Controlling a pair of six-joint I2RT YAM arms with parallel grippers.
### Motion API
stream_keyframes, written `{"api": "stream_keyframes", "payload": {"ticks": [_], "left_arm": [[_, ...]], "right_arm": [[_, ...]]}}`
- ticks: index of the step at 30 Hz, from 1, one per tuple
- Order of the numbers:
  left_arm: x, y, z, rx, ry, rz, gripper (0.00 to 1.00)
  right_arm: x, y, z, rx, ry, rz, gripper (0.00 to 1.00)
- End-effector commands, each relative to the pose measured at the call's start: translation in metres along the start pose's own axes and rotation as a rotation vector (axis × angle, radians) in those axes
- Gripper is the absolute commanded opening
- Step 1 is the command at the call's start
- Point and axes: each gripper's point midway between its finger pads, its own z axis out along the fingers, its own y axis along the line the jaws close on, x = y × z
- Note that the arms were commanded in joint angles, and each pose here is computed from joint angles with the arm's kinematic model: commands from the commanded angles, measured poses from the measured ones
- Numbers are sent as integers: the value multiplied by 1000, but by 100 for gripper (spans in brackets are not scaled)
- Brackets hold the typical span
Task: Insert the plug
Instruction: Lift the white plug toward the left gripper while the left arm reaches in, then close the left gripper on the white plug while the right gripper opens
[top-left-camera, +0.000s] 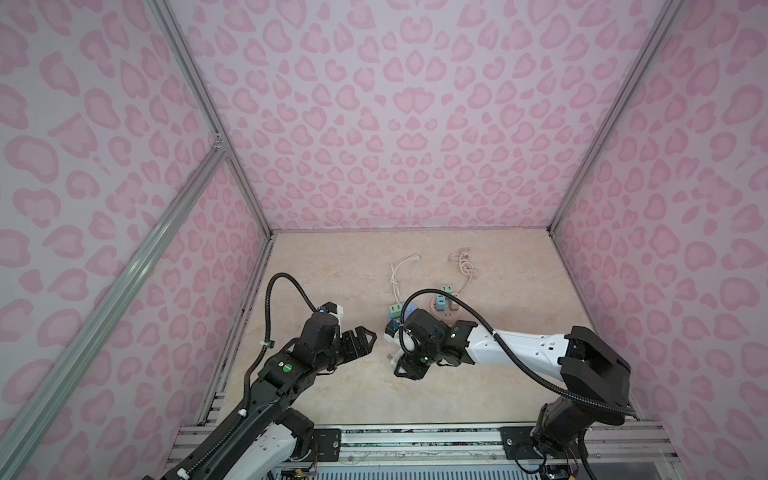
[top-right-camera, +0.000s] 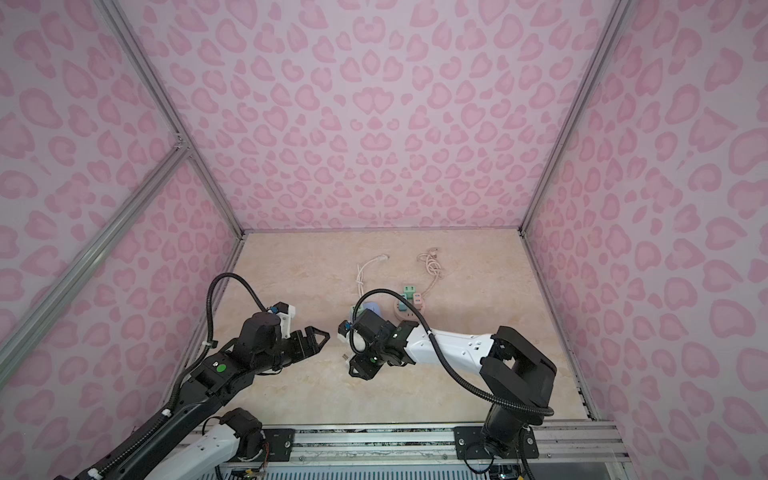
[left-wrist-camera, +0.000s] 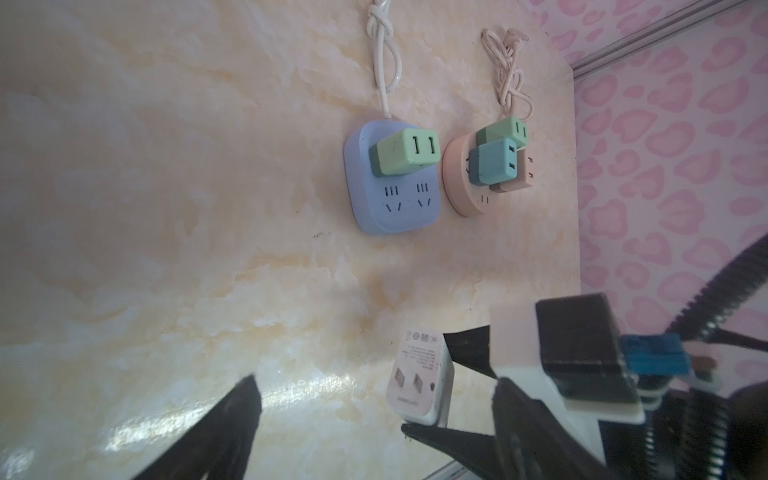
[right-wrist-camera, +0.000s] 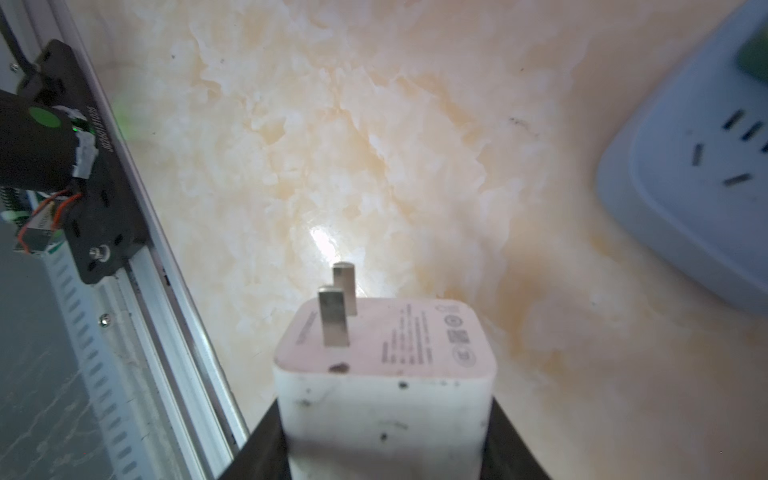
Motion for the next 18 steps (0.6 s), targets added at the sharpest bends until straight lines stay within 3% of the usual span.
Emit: {"api": "stream_keyframes", "payload": {"ticks": [1,7,18], "left_arm": [[10,-12,2,76,56,-18,89],[17,-28,6,165,114,-66,88],[23,-50,13,247,192,-102,84]], "right_arm": [[-13,19,-9,-145,-60,34,0],[-25,30,-26,-220,-117,13,0],[-44,28,-33,-191,-168,2,0]]}}
